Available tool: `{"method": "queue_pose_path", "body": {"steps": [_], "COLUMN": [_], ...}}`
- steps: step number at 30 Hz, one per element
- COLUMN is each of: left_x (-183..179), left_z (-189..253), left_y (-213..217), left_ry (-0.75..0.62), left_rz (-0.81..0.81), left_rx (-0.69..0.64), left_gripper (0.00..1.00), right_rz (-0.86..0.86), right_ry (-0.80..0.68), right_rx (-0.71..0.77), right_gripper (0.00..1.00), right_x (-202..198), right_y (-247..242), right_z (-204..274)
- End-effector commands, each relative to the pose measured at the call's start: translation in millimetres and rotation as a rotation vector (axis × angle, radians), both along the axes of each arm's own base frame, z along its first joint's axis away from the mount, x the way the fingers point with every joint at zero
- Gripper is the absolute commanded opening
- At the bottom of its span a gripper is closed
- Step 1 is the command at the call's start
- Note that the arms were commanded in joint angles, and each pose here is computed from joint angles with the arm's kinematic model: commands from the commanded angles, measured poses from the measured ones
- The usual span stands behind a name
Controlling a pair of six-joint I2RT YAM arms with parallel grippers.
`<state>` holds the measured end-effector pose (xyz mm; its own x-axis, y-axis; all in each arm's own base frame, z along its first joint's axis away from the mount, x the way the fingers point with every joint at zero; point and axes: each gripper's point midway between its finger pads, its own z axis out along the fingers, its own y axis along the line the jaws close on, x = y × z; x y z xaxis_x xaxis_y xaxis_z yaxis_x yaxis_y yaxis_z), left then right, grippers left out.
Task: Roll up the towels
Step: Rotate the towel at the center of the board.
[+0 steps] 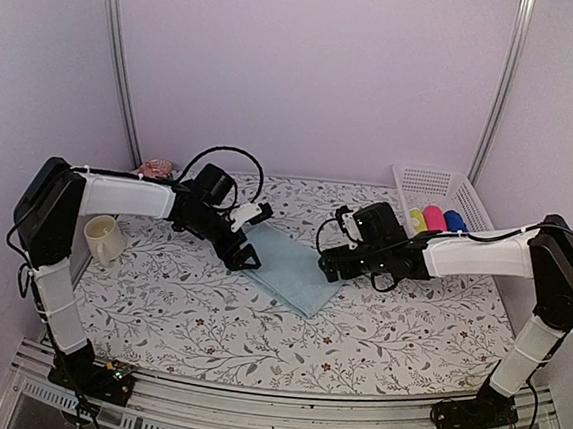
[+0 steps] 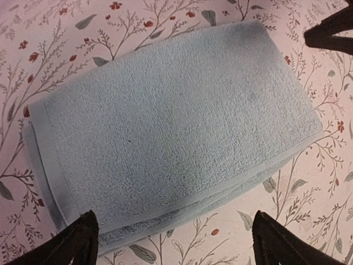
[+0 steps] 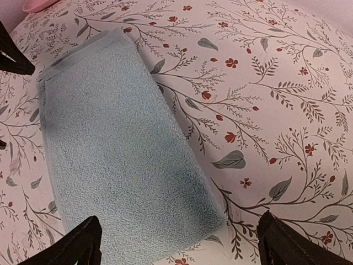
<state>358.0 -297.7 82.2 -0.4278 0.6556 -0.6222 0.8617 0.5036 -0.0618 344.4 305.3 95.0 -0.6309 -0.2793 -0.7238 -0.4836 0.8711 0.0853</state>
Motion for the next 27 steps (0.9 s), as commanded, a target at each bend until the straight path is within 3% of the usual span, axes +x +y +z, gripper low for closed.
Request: {"method": "queue_pose_path", "body": {"steps": [1, 5, 11, 20, 27], "left_x": [-3, -9, -6, 24, 59], "left_z": [1, -13, -32, -67, -56], "left_y": [9, 16, 26, 34, 30], "left_ry": [0.052, 0.106, 0.129, 0.101, 0.002], "left_rz": [0.018, 0.019, 0.057, 0.111, 0.098], "left_rx": [-0.053, -0.054, -0.025, 0.054, 0.045], "left_gripper": [0.97, 0.97, 0.97, 0.97, 0.97], "right_rz": [-0.023, -0.065, -0.010, 0.126, 0.151], "right_ry": [0.010, 0.027, 0.038, 0.041, 0.094], "right_rx": [-0.135, -0.263, -0.326, -0.479, -0.530], "right_gripper": [0.99, 0.99, 0.99, 0.99, 0.99], "right_x": [4, 5, -8, -51, -78], "right_y": [-3, -14, -3, 19, 54], "right_z": [-20, -42, -56, -74, -91]}}
